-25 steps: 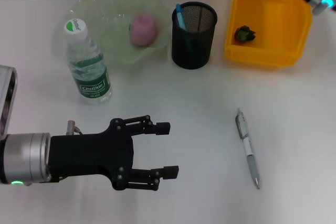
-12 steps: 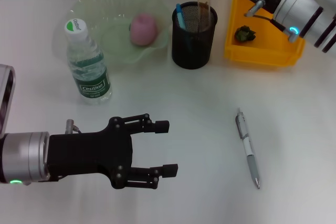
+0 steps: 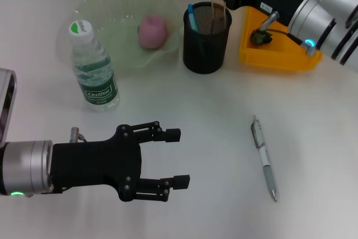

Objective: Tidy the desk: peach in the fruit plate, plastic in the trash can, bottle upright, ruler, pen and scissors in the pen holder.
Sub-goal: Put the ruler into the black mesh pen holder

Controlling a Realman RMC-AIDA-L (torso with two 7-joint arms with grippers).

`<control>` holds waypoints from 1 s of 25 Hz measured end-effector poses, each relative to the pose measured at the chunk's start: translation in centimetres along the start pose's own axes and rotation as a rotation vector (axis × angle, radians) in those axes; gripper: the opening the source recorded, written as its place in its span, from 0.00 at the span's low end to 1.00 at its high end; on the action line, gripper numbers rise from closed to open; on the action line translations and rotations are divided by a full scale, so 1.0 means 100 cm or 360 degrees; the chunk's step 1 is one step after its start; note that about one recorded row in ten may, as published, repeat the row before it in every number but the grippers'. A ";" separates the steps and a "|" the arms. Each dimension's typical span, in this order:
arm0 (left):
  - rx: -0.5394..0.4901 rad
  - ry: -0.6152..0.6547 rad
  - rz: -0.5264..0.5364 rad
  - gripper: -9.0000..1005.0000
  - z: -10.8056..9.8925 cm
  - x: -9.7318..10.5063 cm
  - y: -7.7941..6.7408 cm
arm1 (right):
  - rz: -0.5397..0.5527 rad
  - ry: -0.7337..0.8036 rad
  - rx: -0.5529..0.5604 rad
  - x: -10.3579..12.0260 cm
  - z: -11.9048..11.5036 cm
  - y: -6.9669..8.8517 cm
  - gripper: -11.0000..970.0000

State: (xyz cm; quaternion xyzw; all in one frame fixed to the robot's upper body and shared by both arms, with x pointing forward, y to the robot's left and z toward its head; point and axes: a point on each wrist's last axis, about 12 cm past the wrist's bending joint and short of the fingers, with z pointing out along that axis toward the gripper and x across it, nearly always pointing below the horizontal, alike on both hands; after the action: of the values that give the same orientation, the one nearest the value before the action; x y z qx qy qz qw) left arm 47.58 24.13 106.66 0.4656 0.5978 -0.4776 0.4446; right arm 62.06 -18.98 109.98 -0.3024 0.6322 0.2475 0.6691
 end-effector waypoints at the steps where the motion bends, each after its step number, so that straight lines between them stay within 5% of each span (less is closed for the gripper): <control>1: 0.0000 0.0000 0.0000 0.83 0.000 0.000 0.000 | -0.0007 0.0032 -0.0002 0.002 0.002 0.001 0.50; 25: 0.0002 0.0000 0.0009 0.83 0.000 -0.001 0.001 | -0.0018 0.0122 -0.0008 0.008 0.006 0.004 0.55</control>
State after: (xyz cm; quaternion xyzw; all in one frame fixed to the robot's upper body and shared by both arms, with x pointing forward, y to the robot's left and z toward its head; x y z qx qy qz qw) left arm 47.66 24.09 106.73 0.4677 0.5963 -0.4767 0.4456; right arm 62.25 -18.36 109.15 -0.3168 0.6552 0.2336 0.6448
